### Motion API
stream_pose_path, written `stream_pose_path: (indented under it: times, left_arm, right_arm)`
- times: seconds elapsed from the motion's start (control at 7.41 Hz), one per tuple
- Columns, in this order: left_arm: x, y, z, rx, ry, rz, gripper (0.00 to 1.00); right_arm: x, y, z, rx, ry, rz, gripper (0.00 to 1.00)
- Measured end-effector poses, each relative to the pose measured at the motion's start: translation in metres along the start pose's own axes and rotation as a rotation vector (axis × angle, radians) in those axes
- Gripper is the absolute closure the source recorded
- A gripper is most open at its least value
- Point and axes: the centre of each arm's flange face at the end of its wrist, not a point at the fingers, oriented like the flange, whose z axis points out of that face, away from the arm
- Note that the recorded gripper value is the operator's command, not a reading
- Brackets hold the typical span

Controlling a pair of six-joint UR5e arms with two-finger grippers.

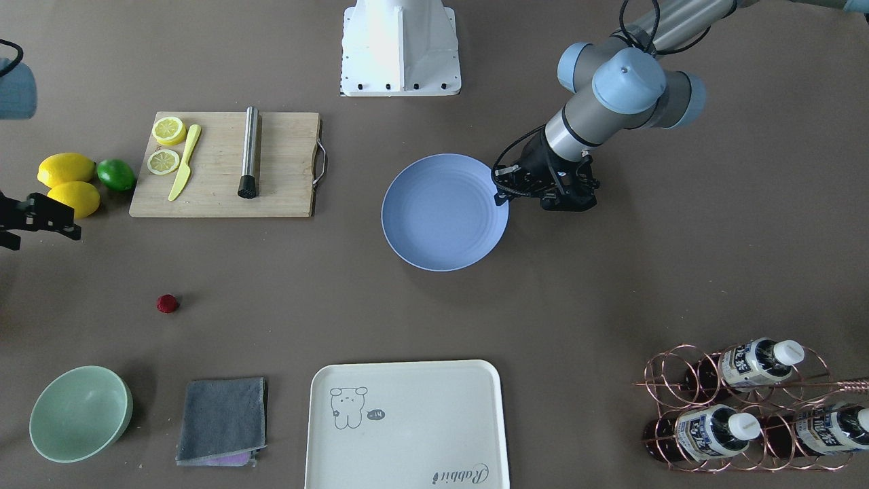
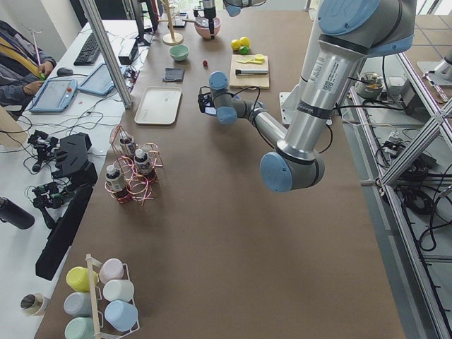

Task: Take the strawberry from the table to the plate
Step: 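Close the right gripper on the red strawberry while the left gripper holds the plate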

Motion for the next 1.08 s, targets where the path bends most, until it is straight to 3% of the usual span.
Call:
stream_pose_path:
  times: [0.4, 1.08]
  left_arm:
    - [0.030, 0.014, 0.033, 0.012, -0.010, -0.013, 1.00]
    - [0.021, 0.011, 0.047, 0.023, -0.033, -0.021, 1.00]
  right_arm:
    - [-0.048, -0.040, 0.046, 0.029, 0.003, 0.005, 0.04]
    - [-0.084, -0.044, 0.081, 0.029, 0.045, -0.006, 0.10]
